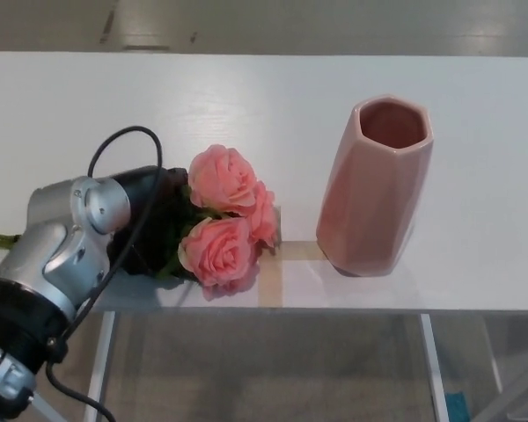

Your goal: Use the left hand to pick up the rose and then lift and insert it into the pink vase.

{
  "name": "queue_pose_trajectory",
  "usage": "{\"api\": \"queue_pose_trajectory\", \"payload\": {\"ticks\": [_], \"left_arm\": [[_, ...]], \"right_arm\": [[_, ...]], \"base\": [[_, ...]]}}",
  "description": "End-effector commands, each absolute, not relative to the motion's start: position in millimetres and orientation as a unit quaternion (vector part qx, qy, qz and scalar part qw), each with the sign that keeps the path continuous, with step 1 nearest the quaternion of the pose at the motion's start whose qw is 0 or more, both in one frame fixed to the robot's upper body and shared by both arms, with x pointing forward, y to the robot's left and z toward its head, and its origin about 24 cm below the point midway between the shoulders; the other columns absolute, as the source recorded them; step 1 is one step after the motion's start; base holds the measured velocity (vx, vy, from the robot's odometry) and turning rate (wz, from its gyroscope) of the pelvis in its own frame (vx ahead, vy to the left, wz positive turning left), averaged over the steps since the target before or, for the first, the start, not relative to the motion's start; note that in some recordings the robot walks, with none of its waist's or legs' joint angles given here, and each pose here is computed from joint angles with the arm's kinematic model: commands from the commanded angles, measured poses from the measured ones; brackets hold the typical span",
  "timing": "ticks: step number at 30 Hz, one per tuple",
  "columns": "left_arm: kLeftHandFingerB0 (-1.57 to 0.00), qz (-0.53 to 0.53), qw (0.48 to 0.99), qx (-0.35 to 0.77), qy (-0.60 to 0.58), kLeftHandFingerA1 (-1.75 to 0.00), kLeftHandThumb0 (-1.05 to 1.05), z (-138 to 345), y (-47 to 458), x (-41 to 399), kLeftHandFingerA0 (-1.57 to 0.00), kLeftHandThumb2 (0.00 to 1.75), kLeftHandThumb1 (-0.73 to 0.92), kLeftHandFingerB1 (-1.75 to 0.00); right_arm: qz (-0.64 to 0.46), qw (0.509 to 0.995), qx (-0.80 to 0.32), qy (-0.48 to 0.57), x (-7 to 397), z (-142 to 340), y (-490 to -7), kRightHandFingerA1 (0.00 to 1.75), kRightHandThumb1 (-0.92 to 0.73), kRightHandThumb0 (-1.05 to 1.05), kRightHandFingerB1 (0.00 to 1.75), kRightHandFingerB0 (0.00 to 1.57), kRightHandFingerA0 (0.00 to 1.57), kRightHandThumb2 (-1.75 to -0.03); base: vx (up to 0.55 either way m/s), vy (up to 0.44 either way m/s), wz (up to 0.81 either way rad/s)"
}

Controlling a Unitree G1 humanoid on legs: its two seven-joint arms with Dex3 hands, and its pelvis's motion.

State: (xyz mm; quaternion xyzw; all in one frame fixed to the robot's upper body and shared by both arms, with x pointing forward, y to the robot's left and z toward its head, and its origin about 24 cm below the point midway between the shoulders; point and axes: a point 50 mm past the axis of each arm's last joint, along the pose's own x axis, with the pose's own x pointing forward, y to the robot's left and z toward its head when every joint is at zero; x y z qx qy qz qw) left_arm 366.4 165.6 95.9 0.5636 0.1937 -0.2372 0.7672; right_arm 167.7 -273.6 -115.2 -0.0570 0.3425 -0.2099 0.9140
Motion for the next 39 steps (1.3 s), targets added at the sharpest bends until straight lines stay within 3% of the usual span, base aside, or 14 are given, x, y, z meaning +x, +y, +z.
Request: {"api": "queue_pose_trajectory", "payload": {"ticks": [1, 3, 4, 5, 8, 9, 15, 19, 20, 22, 31, 32, 38, 39], "left_arm": [[-0.03, -0.252, 0.751, 0.578, 0.198, -0.35, -0.23, 76.0, 166.6, 361.8, -0.11, 0.65, 0.48, -0.18], [-0.03, -0.252, 0.751, 0.578, 0.197, -0.35, -0.23, 75.7, 166.7, 362.2, -0.11, 0.65, 0.48, -0.18], [-0.61, -0.249, 0.715, 0.629, 0.179, -0.98, -0.15, 72.9, 163.2, 360.2, -1.00, 0.59, 0.64, -0.41], [-0.70, -0.245, 0.702, 0.650, 0.159, -1.15, -0.17, 69.2, 161.1, 358.3, -0.94, 0.60, 0.66, -0.47], [-0.70, -0.242, 0.697, 0.658, 0.148, -1.15, -0.17, 67.4, 160.4, 357.7, -0.94, 0.60, 0.66, -0.47], [-0.70, -0.214, 0.722, 0.652, 0.085, -1.52, -0.19, 65.5, 158.0, 356.0, -0.53, 0.60, 0.74, -0.45], [-0.73, -0.196, 0.758, 0.620, 0.053, -1.43, -0.32, 68.1, 157.2, 357.1, -0.58, 0.62, 0.67, -0.50], [-0.73, -0.196, 0.761, 0.617, 0.049, -1.43, -0.32, 67.4, 157.4, 357.7, -0.58, 0.62, 0.67, -0.50], [-0.85, -0.199, 0.765, 0.611, 0.046, -1.49, -0.21, 68.7, 157.2, 358.0, -0.58, 0.62, 0.75, -0.59], [-0.75, -0.202, 0.775, 0.597, 0.038, -1.38, -0.31, 72.6, 157.1, 358.5, -0.64, 0.70, 0.69, -0.54], [-0.85, -0.182, 0.808, 0.560, 0.017, -1.41, -0.20, 85.2, 159.5, 362.4, -0.67, 0.63, 0.79, -0.66], [-0.62, -0.158, 0.851, 0.501, 0.001, -1.44, -0.17, 101.3, 162.7, 367.1, -0.64, 0.64, 0.80, -1.20], [-0.59, -0.125, 0.895, 0.427, -0.024, -1.45, -0.16, 120.7, 166.9, 371.3, -0.63, 0.63, 0.80, -1.22], [-0.64, -0.087, 0.923, 0.370, -0.052, -1.46, -0.17, 147.2, 171.2, 379.6, -0.62, 0.64, 0.79, -1.11]], "right_arm": [[-0.215, 0.917, -0.042, 0.335, 167.3, -115.4, -271.2, 0.51, -0.62, -0.11, 0.46, 0.52, 0.61, -0.58], [-0.215, 0.917, -0.042, 0.335, 167.3, -115.4, -271.2, 0.51, -0.62, -0.11, 0.46, 0.52, 0.61, -0.58], [-0.213, 0.917, -0.040, 0.334, 168.8, -115.2, -269.9, 0.51, -0.62, -0.12, 0.46, 0.52, 0.61, -0.58], [-0.213, 0.917, -0.042, 0.334, 169.3, -114.8, -270.5, 0.51, -0.62, -0.12, 0.46, 0.52, 0.61, -0.58], [-0.213, 0.917, -0.043, 0.334, 169.5, -114.6, -270.8, 0.51, -0.62, -0.12, 0.46, 0.52, 0.61, -0.58], [-0.214, 0.919, -0.039, 0.330, 172.3, -113.3, -270.7, 0.51, -0.62, -0.13, 0.47, 0.53, 0.61, -0.57], [-0.214, 0.920, -0.033, 0.327, 175.4, -111.9, -271.4, 0.51, -0.63, -0.16, 0.47, 0.52, 0.61, -0.58], [-0.213, 0.920, -0.032, 0.327, 175.5, -111.8, -271.7, 0.51, -0.63, -0.16, 0.47, 0.52, 0.61, -0.58], [-0.212, 0.920, -0.036, 0.326, 175.5, -111.7, -271.5, 0.51, -0.64, -0.18, 0.46, 0.51, 0.61, -0.58], [-0.210, 0.921, -0.045, 0.326, 175.7, -111.4, -271.3, 0.51, -0.64, -0.18, 0.46, 0.51, 0.61, -0.58], [-0.211, 0.921, -0.043, 0.326, 175.2, -111.7, -271.1, 0.51, -0.64, -0.19, 0.47, 0.52, 0.61, -0.58], [-0.210, 0.921, -0.045, 0.326, 176.4, -111.2, -271.1, 0.51, -0.64, -0.19, 0.47, 0.52, 0.61, -0.58], [-0.210, 0.921, -0.043, 0.325, 177.6, -110.8, -270.9, 0.51, -0.64, -0.19, 0.47, 0.52, 0.61, -0.58], [-0.210, 0.919, -0.051, 0.329, 178.1, -110.7, -271.8, 0.51, -0.64, -0.19, 0.47, 0.52, 0.62, -0.58]], "base": [[0.00, 0.000, 0.00], [0.00, 0.000, 0.00], [0.00, 0.000, 0.00], [0.00, 0.000, 0.00], [0.00, 0.000, 0.00], [0.00, 0.000, 0.00], [0.00, 0.000, 0.00], [0.00, 0.000, 0.00], [0.00, 0.000, 0.00], [0.00, 0.000, 0.00], [0.00, 0.000, 0.00], [0.00, 0.000, 0.00], [0.00, 0.000, 0.00], [0.00, 0.000, 0.00]]}}
